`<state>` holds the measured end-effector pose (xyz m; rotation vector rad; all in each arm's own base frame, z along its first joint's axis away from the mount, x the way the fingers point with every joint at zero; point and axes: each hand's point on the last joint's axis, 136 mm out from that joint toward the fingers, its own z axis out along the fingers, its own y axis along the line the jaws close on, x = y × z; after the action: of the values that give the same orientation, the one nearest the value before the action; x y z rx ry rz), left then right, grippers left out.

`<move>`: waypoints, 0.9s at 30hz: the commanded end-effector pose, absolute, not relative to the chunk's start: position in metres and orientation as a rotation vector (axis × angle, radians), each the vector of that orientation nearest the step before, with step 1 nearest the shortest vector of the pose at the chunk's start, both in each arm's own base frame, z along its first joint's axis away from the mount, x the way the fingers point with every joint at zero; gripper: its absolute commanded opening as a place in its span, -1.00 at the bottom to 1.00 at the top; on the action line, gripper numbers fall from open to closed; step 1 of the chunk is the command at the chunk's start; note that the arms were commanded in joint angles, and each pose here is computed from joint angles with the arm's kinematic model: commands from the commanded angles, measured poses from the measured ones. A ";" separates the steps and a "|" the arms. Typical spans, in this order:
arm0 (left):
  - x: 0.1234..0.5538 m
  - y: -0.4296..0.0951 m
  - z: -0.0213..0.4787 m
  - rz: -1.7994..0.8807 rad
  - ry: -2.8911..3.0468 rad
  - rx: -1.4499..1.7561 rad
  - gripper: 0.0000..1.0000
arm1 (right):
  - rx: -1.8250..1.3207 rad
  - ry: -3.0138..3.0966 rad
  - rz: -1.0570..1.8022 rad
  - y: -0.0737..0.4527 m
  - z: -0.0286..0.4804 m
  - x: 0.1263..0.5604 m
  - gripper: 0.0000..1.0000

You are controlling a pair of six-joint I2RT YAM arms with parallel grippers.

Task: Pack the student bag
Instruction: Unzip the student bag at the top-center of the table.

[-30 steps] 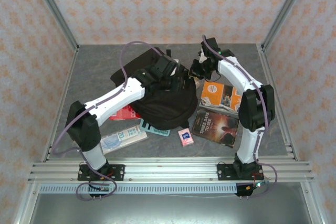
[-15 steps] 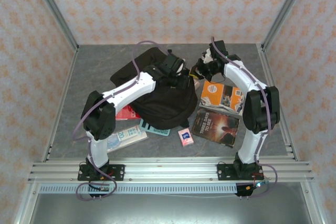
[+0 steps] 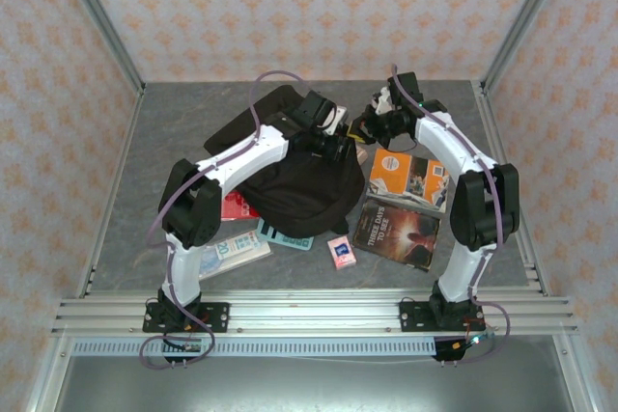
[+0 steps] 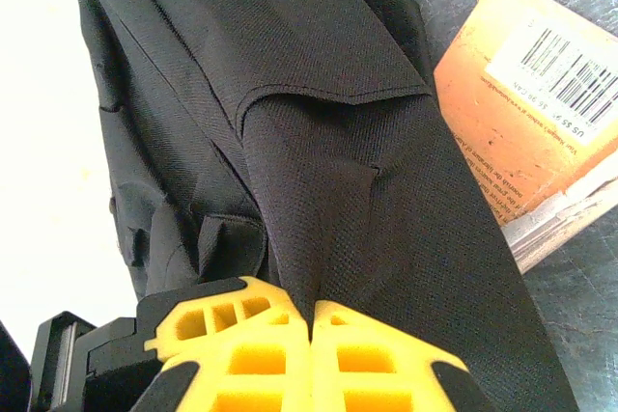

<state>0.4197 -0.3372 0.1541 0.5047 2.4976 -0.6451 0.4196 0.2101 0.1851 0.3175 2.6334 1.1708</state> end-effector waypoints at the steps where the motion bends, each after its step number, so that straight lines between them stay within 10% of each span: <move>1: 0.409 -0.348 0.160 -0.714 2.483 0.599 -0.39 | 0.261 2.564 1.228 0.215 0.209 0.421 -1.00; 17: 0.402 -0.348 0.179 -0.829 2.445 0.632 -0.27 | 0.247 2.597 1.238 0.217 0.200 0.421 -1.00; 27: 0.397 -0.347 0.201 -0.924 2.401 0.603 -0.67 | 0.253 2.616 1.223 0.217 0.194 0.422 -1.00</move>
<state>0.4058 -0.3457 0.1630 0.5967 2.4844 -0.8282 0.4184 0.2110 0.1804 0.3132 2.6492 1.1764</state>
